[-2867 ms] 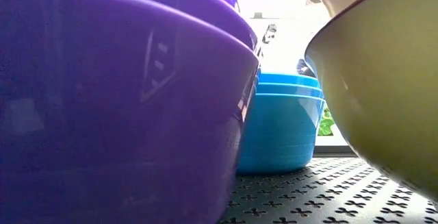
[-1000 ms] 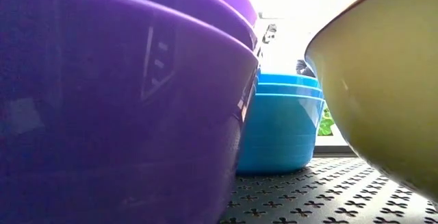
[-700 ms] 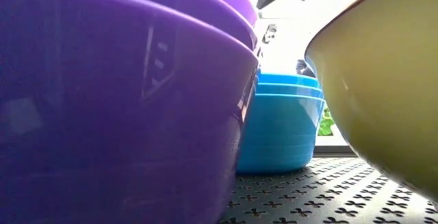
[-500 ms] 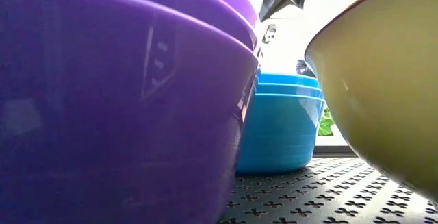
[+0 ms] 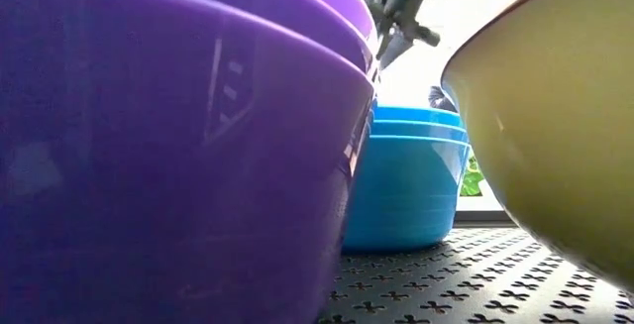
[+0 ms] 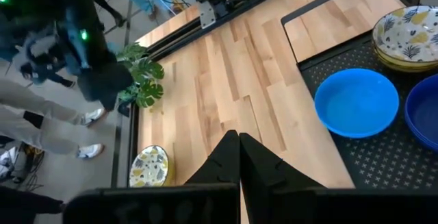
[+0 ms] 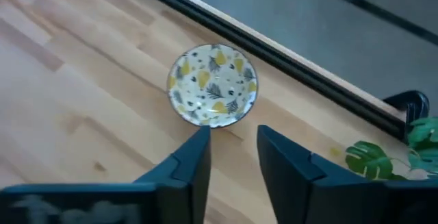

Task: Pick & Place Mini bowls
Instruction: Stack the white patterned bowl on top of the white patterned bowls on the shelf

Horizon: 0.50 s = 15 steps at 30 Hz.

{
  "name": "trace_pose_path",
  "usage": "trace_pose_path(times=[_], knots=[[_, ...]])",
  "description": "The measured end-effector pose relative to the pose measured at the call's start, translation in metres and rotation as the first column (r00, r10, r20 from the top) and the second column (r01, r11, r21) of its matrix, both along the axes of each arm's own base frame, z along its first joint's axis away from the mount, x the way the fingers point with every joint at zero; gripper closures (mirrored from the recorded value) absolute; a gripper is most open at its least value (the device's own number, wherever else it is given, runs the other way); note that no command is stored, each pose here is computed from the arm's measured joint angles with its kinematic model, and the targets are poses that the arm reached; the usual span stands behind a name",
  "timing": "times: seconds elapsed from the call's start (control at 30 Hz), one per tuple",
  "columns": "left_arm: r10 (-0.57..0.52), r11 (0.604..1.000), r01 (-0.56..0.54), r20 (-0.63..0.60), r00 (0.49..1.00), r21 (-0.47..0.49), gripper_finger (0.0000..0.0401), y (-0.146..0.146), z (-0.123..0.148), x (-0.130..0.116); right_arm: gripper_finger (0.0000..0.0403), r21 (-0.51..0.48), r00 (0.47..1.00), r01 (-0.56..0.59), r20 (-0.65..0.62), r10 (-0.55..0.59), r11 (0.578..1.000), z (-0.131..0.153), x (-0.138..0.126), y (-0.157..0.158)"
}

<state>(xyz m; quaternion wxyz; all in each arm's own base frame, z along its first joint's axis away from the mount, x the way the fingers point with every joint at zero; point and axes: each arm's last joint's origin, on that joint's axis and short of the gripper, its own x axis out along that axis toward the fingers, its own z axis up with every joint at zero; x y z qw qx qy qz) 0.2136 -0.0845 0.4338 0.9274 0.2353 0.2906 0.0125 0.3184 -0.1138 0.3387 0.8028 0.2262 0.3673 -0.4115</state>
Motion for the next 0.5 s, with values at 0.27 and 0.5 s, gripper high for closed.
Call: trace_pose_path(times=[0.27,0.5], knots=[[0.001,1.000,-0.001,-0.003,1.000,0.001,0.0401,0.000,0.000,0.000,0.0246,0.125,0.999,0.022,-0.038,-0.018,0.992,-0.036,0.017,-0.032],[0.005,1.000,-0.005,-0.021,1.000,0.005,0.0401,0.001,-0.002,-0.001,0.0230,0.194,0.989,0.142,-0.078,-0.129,0.971,-0.066,0.019,-0.065]])
